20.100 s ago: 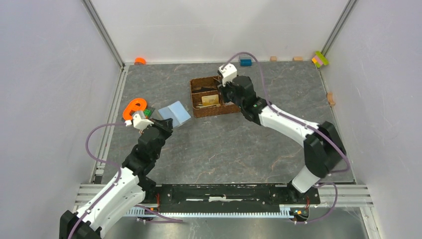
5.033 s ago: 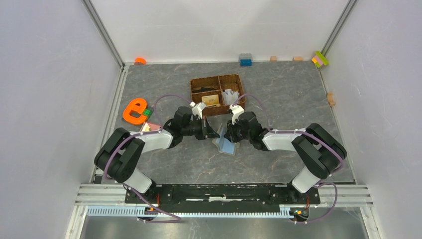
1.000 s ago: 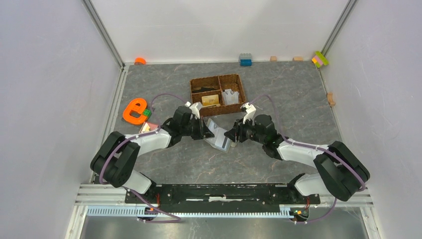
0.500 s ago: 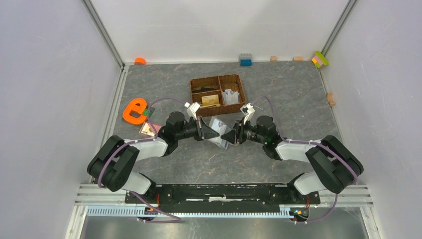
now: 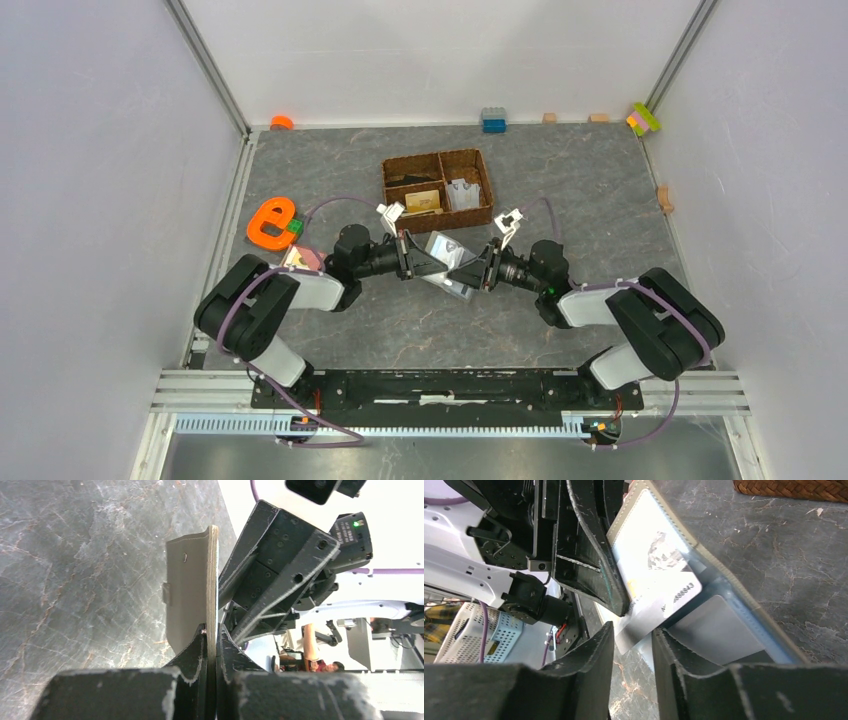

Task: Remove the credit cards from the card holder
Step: Remove the credit card from the card holder.

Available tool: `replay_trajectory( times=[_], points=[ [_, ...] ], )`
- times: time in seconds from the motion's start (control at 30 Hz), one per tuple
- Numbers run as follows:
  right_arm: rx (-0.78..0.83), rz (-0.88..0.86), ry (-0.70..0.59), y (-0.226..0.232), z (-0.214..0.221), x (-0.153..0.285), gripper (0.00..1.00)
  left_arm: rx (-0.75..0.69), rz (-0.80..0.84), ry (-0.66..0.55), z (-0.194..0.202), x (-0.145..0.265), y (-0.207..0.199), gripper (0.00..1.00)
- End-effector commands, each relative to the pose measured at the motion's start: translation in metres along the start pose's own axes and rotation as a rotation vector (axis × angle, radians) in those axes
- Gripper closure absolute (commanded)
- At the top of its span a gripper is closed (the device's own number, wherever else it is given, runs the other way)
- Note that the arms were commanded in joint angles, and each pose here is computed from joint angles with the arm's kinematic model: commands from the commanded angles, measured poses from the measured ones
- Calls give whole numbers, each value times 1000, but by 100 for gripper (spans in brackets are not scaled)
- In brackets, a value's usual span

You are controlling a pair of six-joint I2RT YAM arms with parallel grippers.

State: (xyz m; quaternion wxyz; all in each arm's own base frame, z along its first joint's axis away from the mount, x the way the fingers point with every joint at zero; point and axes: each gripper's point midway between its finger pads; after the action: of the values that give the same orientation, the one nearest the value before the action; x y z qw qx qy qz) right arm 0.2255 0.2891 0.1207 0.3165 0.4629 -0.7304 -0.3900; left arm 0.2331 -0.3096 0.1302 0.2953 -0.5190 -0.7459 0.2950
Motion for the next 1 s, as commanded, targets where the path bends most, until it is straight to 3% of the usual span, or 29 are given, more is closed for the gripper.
replay_trajectory(
  times=[0.0,0.23,0.27,0.3,0.47,0.53,0.73,0.97],
  points=[
    [17,-117,-21,25,-7,0,67,-38,152,-23,-15,-1,-35,98],
    [12,-125,-30,27,-9,1,88,-44,159,-21,-15,0,-37,97],
    [10,-120,-32,26,-10,1,98,-47,164,-23,-16,0,-38,95],
    [7,-114,-33,25,-11,1,100,-48,169,-25,-16,1,-39,93],
    [0,-95,-51,20,-14,5,100,-89,169,-71,-24,9,-45,74],
    [-3,-93,-50,19,-14,4,100,-105,158,-95,-28,14,-46,72],
    [-5,-93,-49,19,-14,5,100,-154,164,-171,-39,28,-56,73],
    [-2,-99,-52,19,-15,6,100,-176,122,-193,-42,34,-52,87]
  ],
)
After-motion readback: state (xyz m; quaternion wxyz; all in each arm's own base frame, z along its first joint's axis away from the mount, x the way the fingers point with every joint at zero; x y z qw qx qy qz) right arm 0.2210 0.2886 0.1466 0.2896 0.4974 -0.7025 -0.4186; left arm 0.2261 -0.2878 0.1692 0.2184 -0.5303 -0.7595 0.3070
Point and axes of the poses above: each gripper's point midway between its finger pads, its own x axis back along the fingers, its own y axis along the line the jaws close on, z = x × y, and after that the axes turned 15 degrees about -x, right-handed
